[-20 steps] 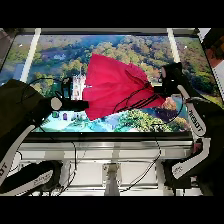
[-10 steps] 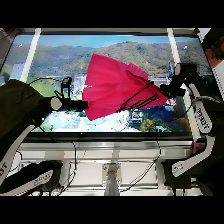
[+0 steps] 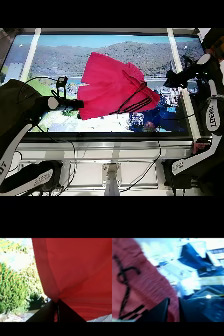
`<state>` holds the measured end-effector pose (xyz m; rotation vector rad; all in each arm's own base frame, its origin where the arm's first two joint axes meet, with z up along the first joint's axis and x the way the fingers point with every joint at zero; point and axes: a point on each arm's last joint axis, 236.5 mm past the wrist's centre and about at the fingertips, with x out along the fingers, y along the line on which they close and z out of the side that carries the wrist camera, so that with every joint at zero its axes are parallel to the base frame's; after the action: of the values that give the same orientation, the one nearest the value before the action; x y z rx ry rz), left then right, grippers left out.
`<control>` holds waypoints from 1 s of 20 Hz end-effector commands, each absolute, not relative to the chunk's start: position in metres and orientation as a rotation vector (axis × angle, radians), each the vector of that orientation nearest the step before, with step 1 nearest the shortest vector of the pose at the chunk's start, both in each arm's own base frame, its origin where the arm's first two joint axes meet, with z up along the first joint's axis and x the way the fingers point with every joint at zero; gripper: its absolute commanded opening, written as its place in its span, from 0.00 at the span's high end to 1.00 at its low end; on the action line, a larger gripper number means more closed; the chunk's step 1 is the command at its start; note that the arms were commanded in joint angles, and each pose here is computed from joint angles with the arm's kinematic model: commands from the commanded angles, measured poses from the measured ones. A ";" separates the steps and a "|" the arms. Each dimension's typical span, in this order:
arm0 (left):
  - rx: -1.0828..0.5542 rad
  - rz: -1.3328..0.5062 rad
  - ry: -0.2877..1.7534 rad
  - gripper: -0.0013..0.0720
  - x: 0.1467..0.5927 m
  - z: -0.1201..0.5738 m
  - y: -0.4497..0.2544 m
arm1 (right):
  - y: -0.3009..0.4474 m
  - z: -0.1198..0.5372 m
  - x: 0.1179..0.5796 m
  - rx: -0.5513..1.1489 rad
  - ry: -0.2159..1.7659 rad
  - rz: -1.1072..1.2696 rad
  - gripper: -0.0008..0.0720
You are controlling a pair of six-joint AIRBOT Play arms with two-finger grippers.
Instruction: Fold the clothes and pants, and hang the long-sleeved shirts on hangers.
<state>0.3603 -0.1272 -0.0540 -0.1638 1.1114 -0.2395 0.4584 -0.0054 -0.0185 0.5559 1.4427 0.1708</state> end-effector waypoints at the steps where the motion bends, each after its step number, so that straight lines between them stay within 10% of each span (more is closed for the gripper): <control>1: -0.100 -0.229 1.105 0.97 0.362 -0.055 -0.117 | 0.023 0.004 0.424 0.571 1.520 0.479 0.34; 7: -0.079 -0.226 1.098 0.97 0.364 -0.056 -0.114 | 0.057 -0.025 0.391 0.558 1.665 0.526 0.31; 10: -0.080 -0.226 1.095 0.97 0.364 -0.055 -0.114 | 0.083 -0.031 0.383 0.461 1.689 0.591 0.03; 20: -0.078 -0.226 1.096 0.97 0.364 -0.055 -0.114 | 0.069 -0.044 0.382 0.153 1.709 0.518 0.05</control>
<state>0.3637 -0.1144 -0.0558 -0.0794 1.0977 -0.2265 0.3781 0.0792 -0.0453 0.2268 1.7214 0.5508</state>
